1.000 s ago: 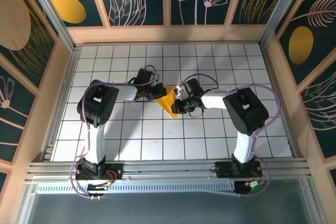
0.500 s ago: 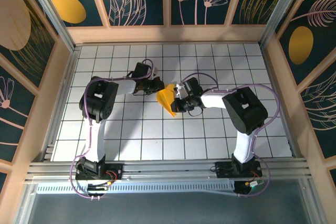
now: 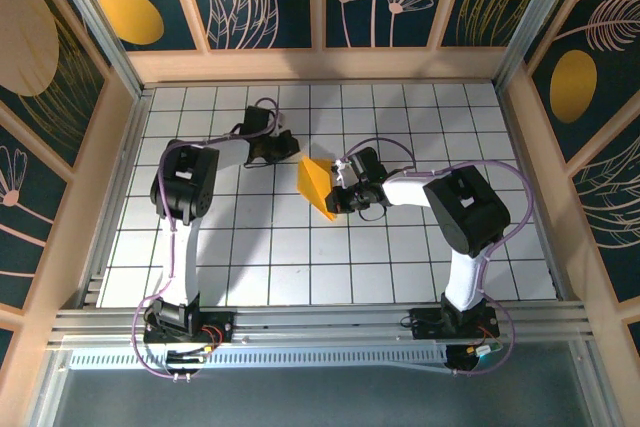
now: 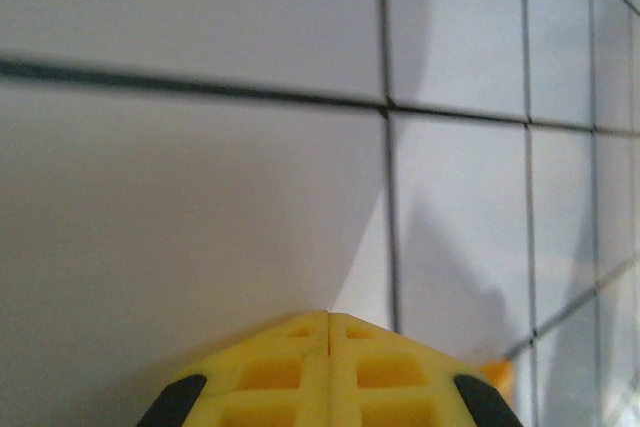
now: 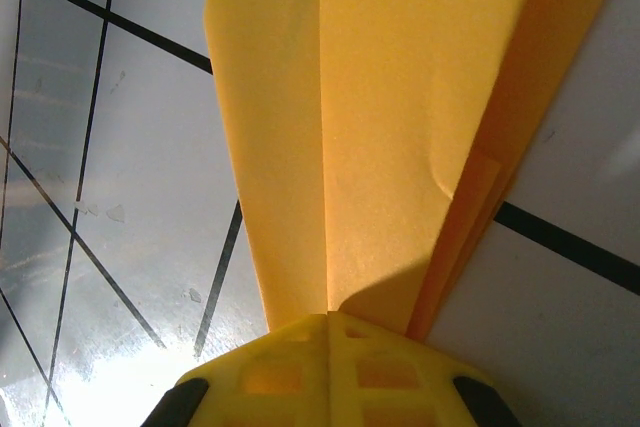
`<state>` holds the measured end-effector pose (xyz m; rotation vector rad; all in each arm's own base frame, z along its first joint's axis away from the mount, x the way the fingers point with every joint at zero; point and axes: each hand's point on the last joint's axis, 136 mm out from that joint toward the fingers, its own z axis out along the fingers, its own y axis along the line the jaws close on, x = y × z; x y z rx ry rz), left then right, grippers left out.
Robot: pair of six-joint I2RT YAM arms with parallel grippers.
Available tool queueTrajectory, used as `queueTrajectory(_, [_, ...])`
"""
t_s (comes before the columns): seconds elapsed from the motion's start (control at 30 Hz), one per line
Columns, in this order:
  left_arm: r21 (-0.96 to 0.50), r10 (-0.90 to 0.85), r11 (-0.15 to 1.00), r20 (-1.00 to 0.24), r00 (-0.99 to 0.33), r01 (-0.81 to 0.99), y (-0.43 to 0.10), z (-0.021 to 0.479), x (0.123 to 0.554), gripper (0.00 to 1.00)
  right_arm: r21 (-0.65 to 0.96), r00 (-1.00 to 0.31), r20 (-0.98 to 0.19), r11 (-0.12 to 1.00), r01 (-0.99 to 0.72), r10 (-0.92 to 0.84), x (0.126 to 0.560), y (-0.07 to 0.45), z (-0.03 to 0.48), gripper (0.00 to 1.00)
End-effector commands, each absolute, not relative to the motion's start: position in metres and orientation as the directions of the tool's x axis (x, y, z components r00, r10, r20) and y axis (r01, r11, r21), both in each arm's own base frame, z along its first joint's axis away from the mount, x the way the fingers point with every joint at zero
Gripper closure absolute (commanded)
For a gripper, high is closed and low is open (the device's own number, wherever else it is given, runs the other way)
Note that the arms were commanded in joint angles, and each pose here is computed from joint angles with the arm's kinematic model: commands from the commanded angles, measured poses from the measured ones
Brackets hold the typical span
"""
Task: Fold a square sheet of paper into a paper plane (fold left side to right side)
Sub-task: Fourth fold the wing at the center of the table.
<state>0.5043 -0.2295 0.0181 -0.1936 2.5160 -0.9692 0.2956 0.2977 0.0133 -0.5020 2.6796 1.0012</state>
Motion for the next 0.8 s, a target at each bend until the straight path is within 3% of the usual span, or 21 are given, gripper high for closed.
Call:
queueTrajectory(0.0, [-0.57,-0.31,0.821,-0.398,-0.863,-0.032,-0.192,0.004,0.515,1.0,0.441,-0.965,0.006,0.867,-0.232,-0.261,0.231,0.233,-0.056,1.0])
queueTrajectory(0.23, [-0.625,-0.302,0.778,-0.46,-0.835,0.062,-0.199,0.06,0.467,1.0,0.461,-0.967,-0.042,0.853,-0.243,-0.252,0.247,0.228,-0.038,1.0])
queueTrajectory(0.5, [-0.713,-0.163,0.666,-0.426,-0.89,0.219,-0.284,0.076,0.391,1.0,0.474,-0.963,-0.054,0.842,-0.256,-0.262,0.249,0.231,-0.036,1.0])
queueTrajectory(0.77, [-0.704,-0.079,0.67,-0.384,-0.92,0.236,-0.329,0.042,0.396,1.0,0.477,-0.963,-0.068,0.839,-0.26,-0.26,0.25,0.232,-0.033,1.0])
